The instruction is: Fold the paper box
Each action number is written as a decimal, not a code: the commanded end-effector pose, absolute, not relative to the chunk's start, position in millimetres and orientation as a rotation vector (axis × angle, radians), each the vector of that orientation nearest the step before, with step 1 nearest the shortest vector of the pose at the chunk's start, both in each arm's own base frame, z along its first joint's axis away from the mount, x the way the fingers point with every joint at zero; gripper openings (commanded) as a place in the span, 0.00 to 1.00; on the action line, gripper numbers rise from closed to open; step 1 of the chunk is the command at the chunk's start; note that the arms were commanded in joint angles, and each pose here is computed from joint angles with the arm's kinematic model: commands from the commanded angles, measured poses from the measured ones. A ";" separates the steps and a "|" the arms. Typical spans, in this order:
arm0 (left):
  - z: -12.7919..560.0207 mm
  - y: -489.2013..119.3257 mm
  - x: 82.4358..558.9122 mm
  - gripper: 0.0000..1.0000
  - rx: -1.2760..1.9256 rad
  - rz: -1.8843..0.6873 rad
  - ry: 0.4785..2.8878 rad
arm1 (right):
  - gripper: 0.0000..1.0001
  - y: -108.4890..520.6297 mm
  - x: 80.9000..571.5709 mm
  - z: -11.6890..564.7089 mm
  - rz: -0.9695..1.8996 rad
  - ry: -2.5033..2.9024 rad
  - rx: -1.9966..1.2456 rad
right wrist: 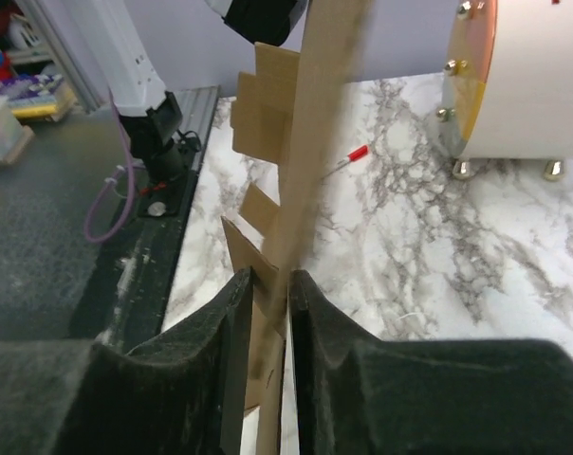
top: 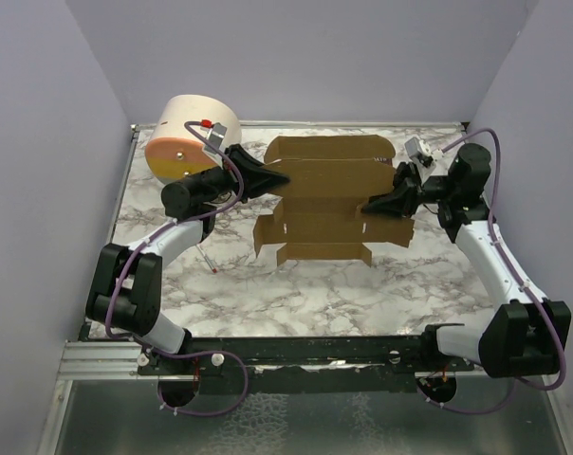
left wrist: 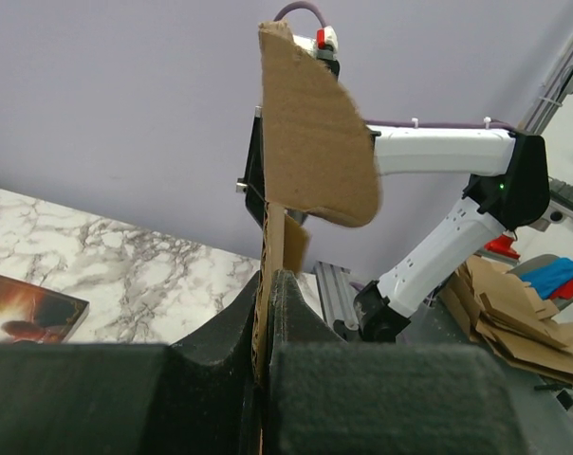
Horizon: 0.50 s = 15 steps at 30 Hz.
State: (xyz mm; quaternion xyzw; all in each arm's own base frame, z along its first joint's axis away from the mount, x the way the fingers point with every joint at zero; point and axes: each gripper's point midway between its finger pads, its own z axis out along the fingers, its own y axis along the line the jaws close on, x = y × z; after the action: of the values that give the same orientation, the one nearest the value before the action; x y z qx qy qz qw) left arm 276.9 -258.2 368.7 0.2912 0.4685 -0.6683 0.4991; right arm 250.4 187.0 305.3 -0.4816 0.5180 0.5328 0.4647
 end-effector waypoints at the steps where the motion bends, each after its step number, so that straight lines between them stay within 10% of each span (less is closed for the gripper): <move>1: 388.5 -252.3 257.4 0.00 0.807 -1.537 0.930 | 0.37 187.0 243.0 315.5 1.267 1.215 -1.226; 6: 382.0 -247.8 255.2 0.00 0.843 -1.524 0.944 | 0.74 172.6 243.5 326.3 1.205 1.197 -1.212; 15: 368.3 -246.8 252.1 0.00 0.929 -1.513 0.992 | 0.95 155.7 257.1 364.5 1.117 1.229 -1.164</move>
State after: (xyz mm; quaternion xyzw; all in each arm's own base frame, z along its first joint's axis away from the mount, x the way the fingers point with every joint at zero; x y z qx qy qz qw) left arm 274.7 -251.9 359.2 0.3092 0.4826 -0.6628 0.4819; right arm 262.2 155.7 346.6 -0.4886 0.5132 0.4661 0.5298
